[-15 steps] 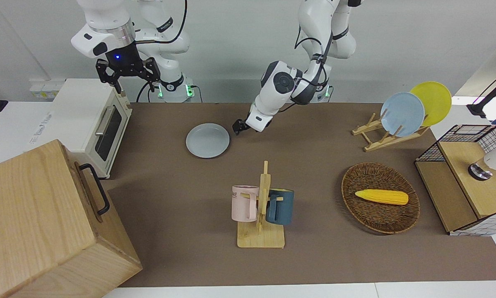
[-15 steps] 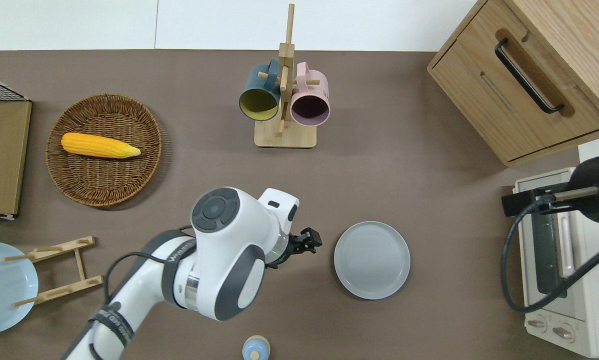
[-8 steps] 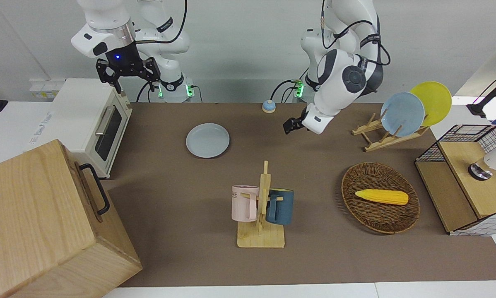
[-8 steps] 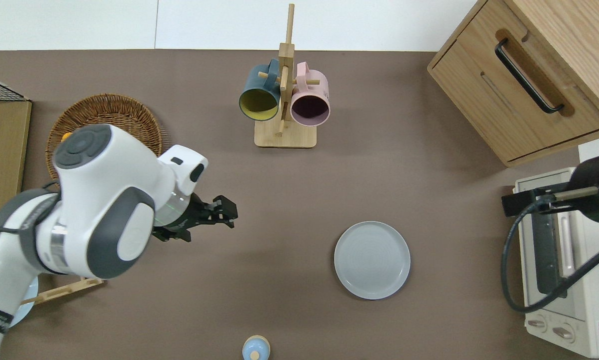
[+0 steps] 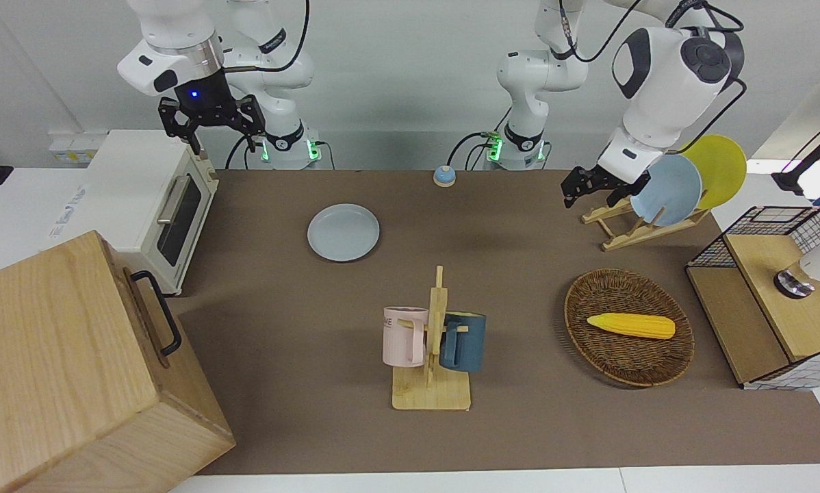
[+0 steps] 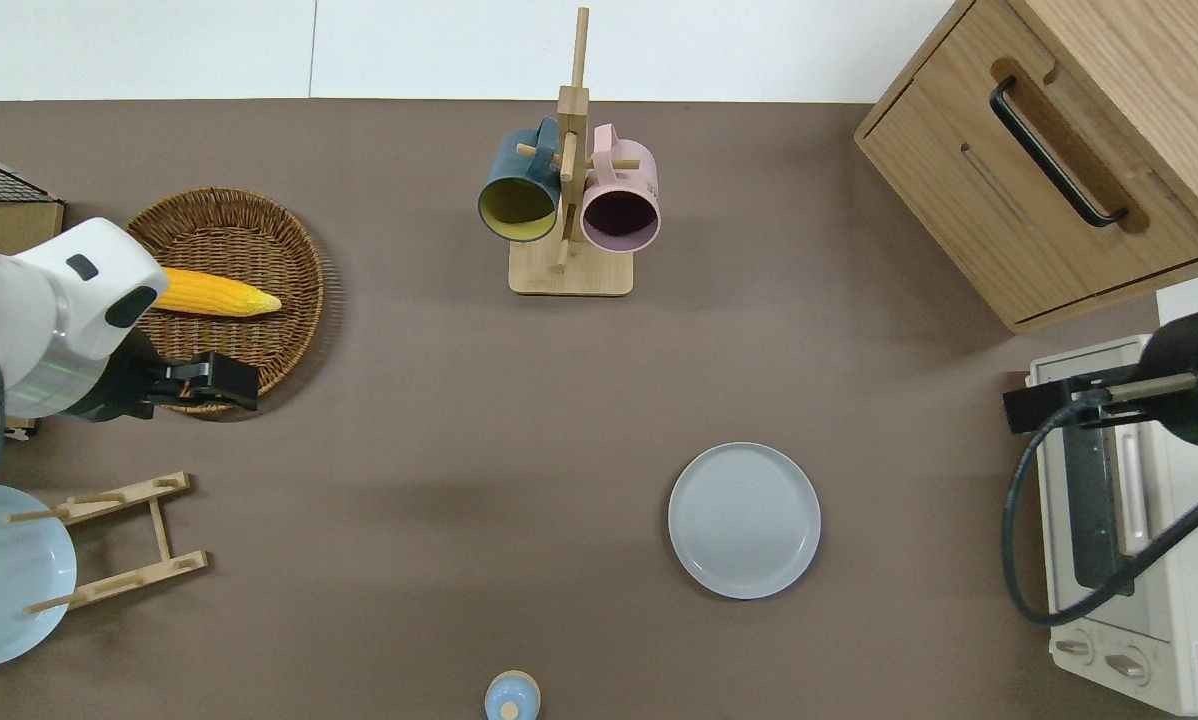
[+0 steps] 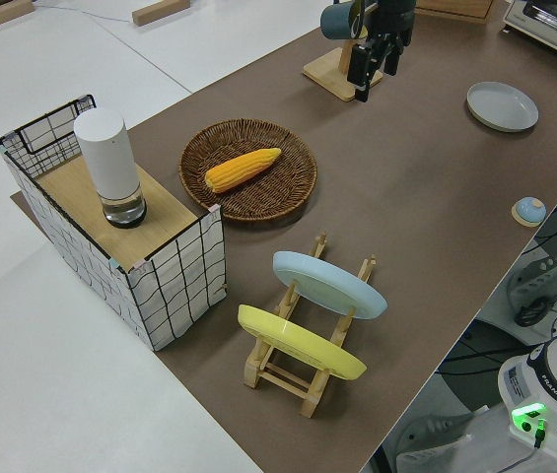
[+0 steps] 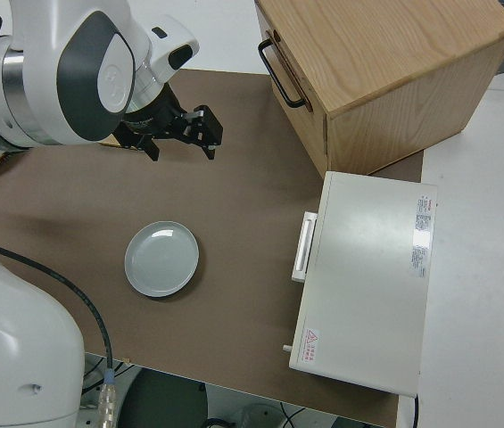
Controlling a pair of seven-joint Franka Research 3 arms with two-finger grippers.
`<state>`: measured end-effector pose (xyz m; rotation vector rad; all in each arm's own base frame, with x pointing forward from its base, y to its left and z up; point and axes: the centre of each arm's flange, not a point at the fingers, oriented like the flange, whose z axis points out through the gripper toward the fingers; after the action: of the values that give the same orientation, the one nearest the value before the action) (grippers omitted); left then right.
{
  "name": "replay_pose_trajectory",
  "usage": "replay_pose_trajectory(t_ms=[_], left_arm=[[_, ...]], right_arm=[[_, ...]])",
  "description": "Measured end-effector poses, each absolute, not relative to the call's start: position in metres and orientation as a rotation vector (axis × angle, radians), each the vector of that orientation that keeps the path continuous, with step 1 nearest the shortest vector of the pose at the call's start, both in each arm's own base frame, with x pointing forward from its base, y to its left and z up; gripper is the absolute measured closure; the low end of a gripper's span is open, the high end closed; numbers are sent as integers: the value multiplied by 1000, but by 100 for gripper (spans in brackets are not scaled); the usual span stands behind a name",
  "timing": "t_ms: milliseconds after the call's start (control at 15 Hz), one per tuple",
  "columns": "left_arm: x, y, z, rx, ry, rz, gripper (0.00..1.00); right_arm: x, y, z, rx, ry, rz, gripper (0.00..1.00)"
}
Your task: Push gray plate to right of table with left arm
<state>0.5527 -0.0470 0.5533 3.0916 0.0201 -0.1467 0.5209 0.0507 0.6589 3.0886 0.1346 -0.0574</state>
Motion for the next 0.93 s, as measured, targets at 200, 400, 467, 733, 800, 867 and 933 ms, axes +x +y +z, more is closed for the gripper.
replay_pose_trajectory(t_ms=[200, 400, 467, 733, 800, 867, 933], left_arm=[[556, -29, 585, 3108, 53, -59, 0], [556, -29, 599, 3107, 52, -13, 0], [556, -30, 600, 3107, 48, -11, 0], [556, -34, 600, 3107, 38, -11, 0], [556, -34, 601, 3107, 39, -9, 0], [557, -33, 601, 3107, 41, -6, 0], [557, -32, 602, 3107, 43, -3, 0]], right_arm=[[521, 51, 659, 3089, 135, -57, 0], [521, 51, 659, 3089, 135, -57, 0], [521, 51, 659, 3089, 135, -57, 0], [521, 51, 659, 3089, 135, -57, 0], [521, 51, 659, 3089, 135, -57, 0], [521, 51, 659, 3089, 135, -57, 0], [521, 51, 659, 3089, 135, -57, 0]])
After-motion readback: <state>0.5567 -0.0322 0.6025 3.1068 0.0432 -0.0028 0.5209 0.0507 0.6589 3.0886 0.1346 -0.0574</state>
